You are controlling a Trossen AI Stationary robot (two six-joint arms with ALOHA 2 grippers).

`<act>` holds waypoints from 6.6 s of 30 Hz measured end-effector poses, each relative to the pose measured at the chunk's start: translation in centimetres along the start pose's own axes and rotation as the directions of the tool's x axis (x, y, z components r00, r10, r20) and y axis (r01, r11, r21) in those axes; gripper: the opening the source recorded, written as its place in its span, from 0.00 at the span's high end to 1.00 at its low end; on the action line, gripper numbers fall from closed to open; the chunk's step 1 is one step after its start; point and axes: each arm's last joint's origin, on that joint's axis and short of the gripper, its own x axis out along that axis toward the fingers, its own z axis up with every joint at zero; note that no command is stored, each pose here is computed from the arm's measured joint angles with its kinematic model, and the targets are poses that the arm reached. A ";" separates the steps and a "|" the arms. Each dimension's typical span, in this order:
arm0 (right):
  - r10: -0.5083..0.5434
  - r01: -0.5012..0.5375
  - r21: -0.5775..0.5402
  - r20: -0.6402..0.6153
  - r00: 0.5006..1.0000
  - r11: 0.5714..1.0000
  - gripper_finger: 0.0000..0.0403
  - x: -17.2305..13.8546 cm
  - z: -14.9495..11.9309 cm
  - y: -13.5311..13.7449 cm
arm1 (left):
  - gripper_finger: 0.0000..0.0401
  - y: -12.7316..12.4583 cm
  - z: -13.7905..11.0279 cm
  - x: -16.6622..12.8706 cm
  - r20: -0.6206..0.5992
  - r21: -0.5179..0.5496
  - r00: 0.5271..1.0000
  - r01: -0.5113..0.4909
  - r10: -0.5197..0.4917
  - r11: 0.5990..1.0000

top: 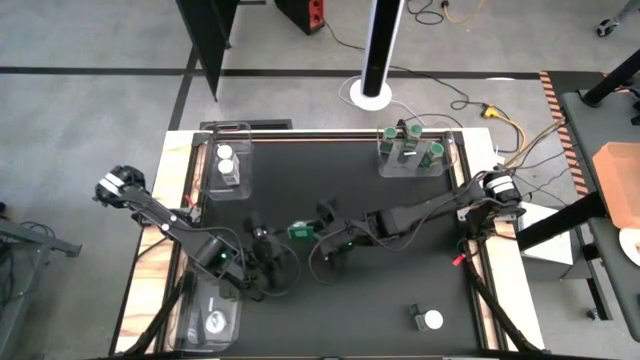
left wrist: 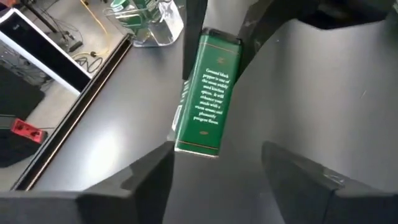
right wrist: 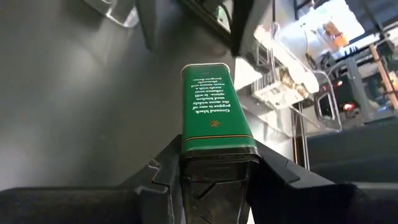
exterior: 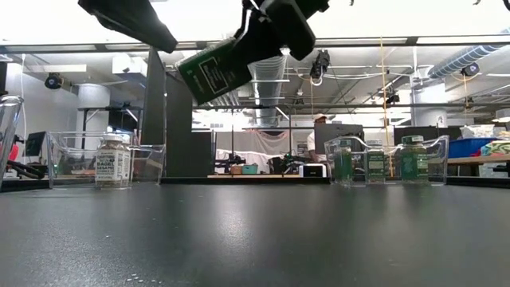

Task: Sort spices by type
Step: Put the top black seasoning can into the bottom left transparent bin

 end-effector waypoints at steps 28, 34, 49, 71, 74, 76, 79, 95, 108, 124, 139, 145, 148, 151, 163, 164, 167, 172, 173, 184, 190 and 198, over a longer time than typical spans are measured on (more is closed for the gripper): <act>-0.013 0.015 -0.014 0.113 0.994 1.000 0.58 -0.5 1.4 0.7 | 0.71 -0.7 0.0 1.4 0.030 0.103 0.997 -0.075 0.073 0.992; -0.027 0.022 0.041 0.141 0.990 0.999 0.43 -3.2 2.0 -0.9 | 0.71 -0.6 0.0 1.0 0.088 0.072 0.985 -0.155 0.148 0.985; -0.045 -0.060 0.205 0.473 0.880 0.977 0.48 -11.4 -0.3 -3.5 | 0.71 -2.8 -0.1 -4.2 0.346 -0.012 0.921 -0.185 0.178 0.983; 0.063 -0.274 0.114 0.825 0.562 0.955 0.31 -8.2 -2.7 1.8 | 0.71 -3.6 5.8 -5.5 0.544 0.313 0.791 0.117 -0.279 0.943; 0.057 -0.256 0.102 0.834 0.549 0.961 0.29 -8.4 -2.1 1.7 | 0.71 -3.0 6.5 -4.5 0.555 0.297 0.786 0.120 -0.274 0.947; 0.055 -0.256 0.103 0.838 0.543 0.961 0.29 -8.6 -1.9 1.6 | 0.71 -2.5 6.8 -3.9 0.560 0.288 0.783 0.123 -0.271 0.950; 0.039 -0.249 0.117 0.838 0.544 0.961 0.30 -8.7 -1.6 1.4 | 0.71 -2.1 7.4 -3.3 0.576 0.300 0.750 0.175 -0.324 0.938; 0.012 -0.138 0.074 0.842 0.539 0.988 0.71 -8.9 -1.1 0.9 | 0.70 -1.2 8.2 -2.3 0.600 0.259 0.741 0.174 -0.300 0.950; -0.050 -0.099 0.153 0.748 0.662 0.983 0.71 -8.9 -1.5 0.7 | 0.40 -0.9 7.1 -1.8 0.500 0.138 0.855 0.076 -0.136 0.988; -0.077 0.035 0.252 0.158 0.985 0.967 0.71 -8.7 -2.9 0.0 | 0.23 0.1 6.4 -1.4 0.424 0.183 0.905 -0.037 -0.044 0.982; -0.071 0.044 0.217 0.115 0.991 0.975 0.71 -7.4 -2.2 0.4 | 0.24 1.5 6.3 1.1 0.331 0.282 0.928 0.077 -0.173 0.956; -0.072 0.045 0.218 0.118 0.990 0.975 0.71 -7.4 -2.2 0.4 | 0.24 1.8 6.3 1.5 0.313 0.291 0.934 0.080 -0.174 0.953; -0.073 0.046 0.220 0.119 0.990 0.974 0.71 -7.4 -2.2 0.4 | 0.25 2.1 6.4 1.9 0.307 0.290 0.937 0.076 -0.168 0.954; -0.073 0.045 0.224 0.118 0.990 0.974 0.71 -7.4 -2.2 0.4 | 0.29 2.3 6.5 2.2 0.301 0.289 0.932 0.112 -0.201 0.951; -0.072 0.043 0.229 0.117 0.991 0.972 0.71 -7.4 -2.2 0.4 | 0.62 2.3 6.3 2.3 0.290 0.288 0.935 0.117 -0.203 0.951; -0.070 0.042 0.230 0.117 0.991 0.972 0.71 -7.4 -2.2 0.4 | 0.66 2.3 6.3 2.3 0.288 0.289 0.935 0.121 -0.207 0.950; -0.062 0.032 0.229 0.123 0.991 0.973 0.71 -7.5 -2.2 0.4 | 0.71 2.2 6.3 2.3 0.285 0.277 0.935 0.129 -0.210 0.952; -0.065 0.029 0.271 0.127 0.990 0.962 0.61 -7.5 -2.1 0.4 | 0.71 2.2 6.1 1.9 0.249 0.235 0.946 0.149 -0.208 0.960; -0.063 0.023 0.287 0.132 0.989 0.958 0.59 -7.5 -2.1 0.5 | 0.71 2.2 6.1 1.6 0.224 0.240 0.951 0.158 -0.213 0.958; 0.058 -0.141 0.432 0.198 0.978 0.891 0.46 -8.7 -1.8 0.7 | 0.71 2.9 7.5 -8.1 -0.108 0.165 0.937 0.346 -0.332 0.923; 0.098 -0.187 0.484 0.203 0.974 0.855 0.46 -8.6 -1.9 1.2 | 0.71 1.5 6.2 -14.4 -0.098 0.029 0.877 0.475 -0.471 0.879; 0.101 -0.227 0.519 0.260 0.960 0.824 0.46 -8.3 -2.2 1.9 | 0.71 -0.8 1.4 -18.4 -0.271 -0.041 0.818 0.517 -0.508 0.855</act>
